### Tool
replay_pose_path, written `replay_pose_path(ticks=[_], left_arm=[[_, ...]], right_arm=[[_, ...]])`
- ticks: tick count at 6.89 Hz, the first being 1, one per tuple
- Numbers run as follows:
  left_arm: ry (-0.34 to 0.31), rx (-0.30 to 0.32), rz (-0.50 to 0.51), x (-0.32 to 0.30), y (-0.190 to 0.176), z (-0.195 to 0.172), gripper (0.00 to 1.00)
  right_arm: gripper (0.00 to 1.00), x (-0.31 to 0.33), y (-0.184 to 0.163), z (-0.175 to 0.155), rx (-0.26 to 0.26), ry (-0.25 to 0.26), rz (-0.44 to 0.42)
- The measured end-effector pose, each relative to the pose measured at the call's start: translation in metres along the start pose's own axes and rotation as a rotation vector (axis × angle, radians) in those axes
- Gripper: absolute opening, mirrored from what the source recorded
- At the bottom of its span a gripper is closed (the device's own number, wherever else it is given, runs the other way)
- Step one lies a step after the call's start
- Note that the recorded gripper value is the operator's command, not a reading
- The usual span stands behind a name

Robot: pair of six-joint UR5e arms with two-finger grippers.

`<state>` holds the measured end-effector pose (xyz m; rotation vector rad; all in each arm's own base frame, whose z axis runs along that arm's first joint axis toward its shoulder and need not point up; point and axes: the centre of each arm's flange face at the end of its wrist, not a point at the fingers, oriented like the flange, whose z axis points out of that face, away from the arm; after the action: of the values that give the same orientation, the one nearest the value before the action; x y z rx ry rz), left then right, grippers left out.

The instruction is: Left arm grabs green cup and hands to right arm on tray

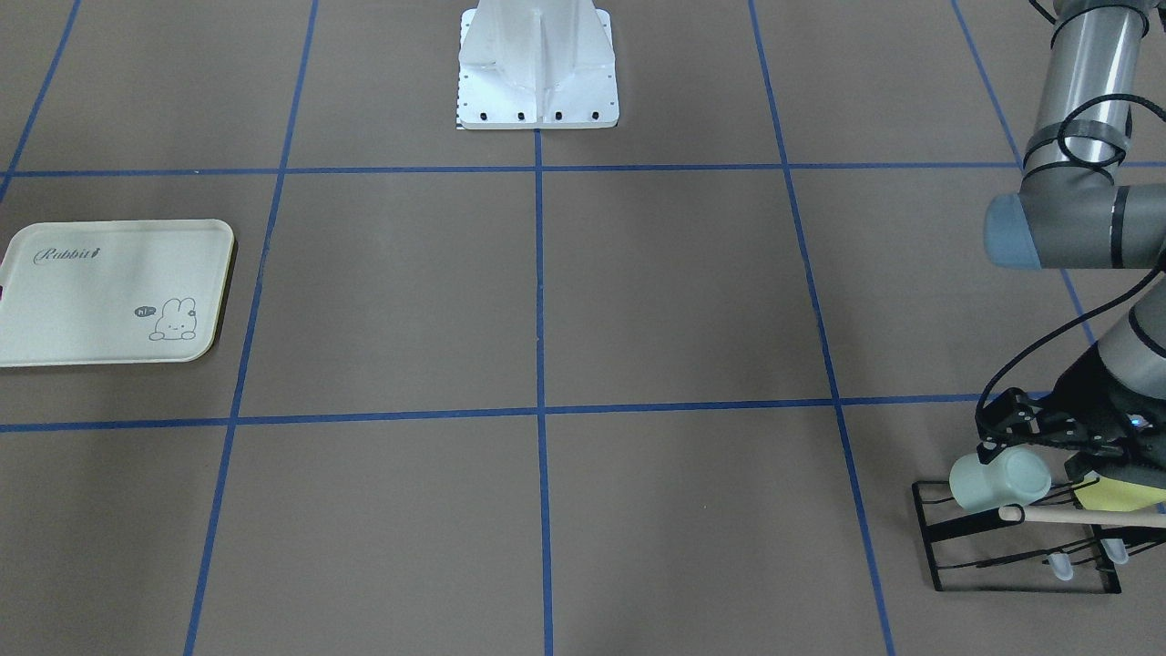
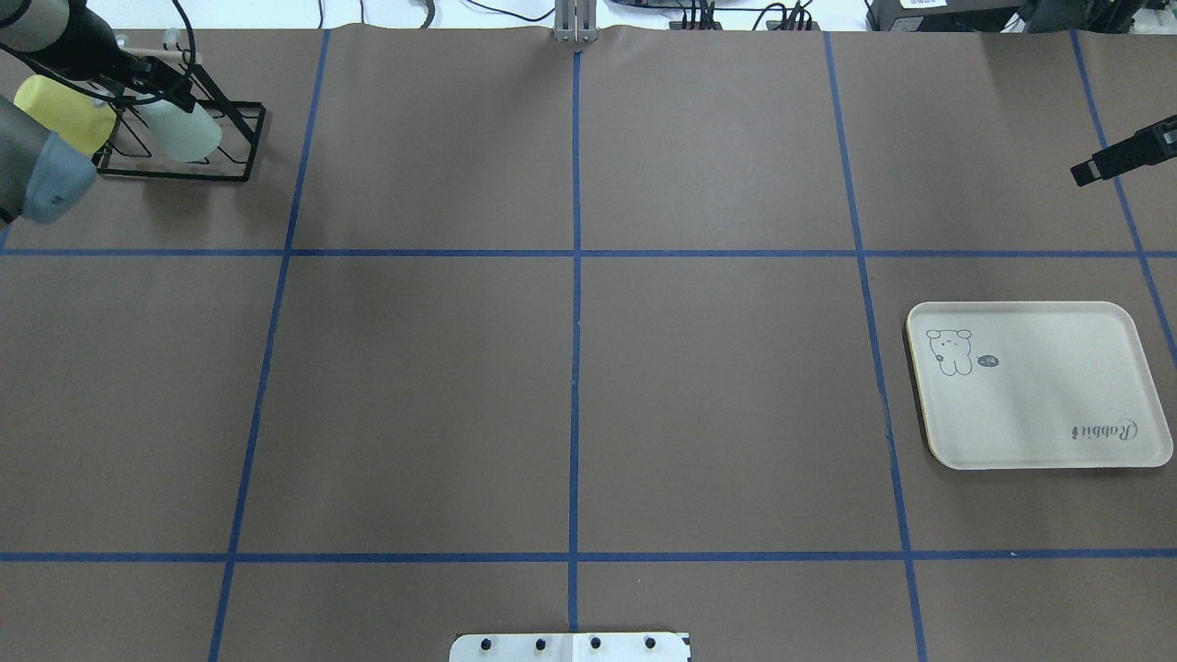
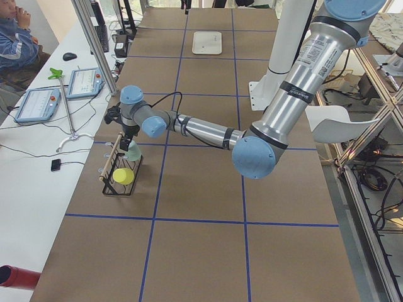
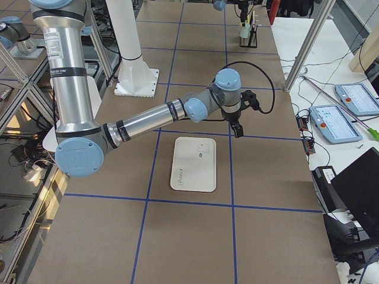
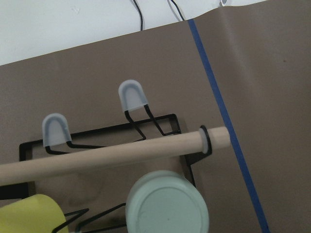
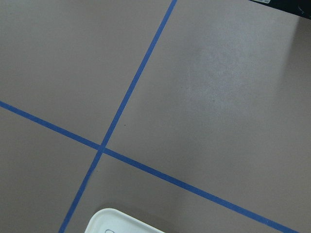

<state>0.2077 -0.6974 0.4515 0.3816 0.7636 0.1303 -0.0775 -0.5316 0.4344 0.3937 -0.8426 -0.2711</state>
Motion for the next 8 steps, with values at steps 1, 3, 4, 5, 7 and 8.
replay_pose_path(ticks=[1,3,4,5,7,8], left_arm=[[-0.023,-0.001,0.007,0.005,-0.003,0.009,1.00],[-0.043,-0.008,0.019,0.011,-0.002,0.021,1.00],[-0.047,-0.013,0.022,0.010,0.001,0.024,1.00],[-0.049,-0.017,0.023,0.008,0.004,0.026,1.00],[-0.051,-0.020,0.023,0.006,0.006,0.027,0.78],[-0.051,-0.020,0.023,0.006,0.006,0.027,0.48]], right_arm=[[1.00,0.000,0.000,0.000,0.000,0.000,0.000],[1.00,0.000,0.000,0.000,0.000,0.000,0.000],[1.00,0.000,0.000,0.000,-0.001,0.000,0.000],[1.00,0.000,0.000,0.000,-0.001,0.000,0.000],[1.00,0.000,0.000,0.000,-0.001,0.000,0.001],[1.00,0.000,0.000,0.000,-0.001,0.000,0.001]])
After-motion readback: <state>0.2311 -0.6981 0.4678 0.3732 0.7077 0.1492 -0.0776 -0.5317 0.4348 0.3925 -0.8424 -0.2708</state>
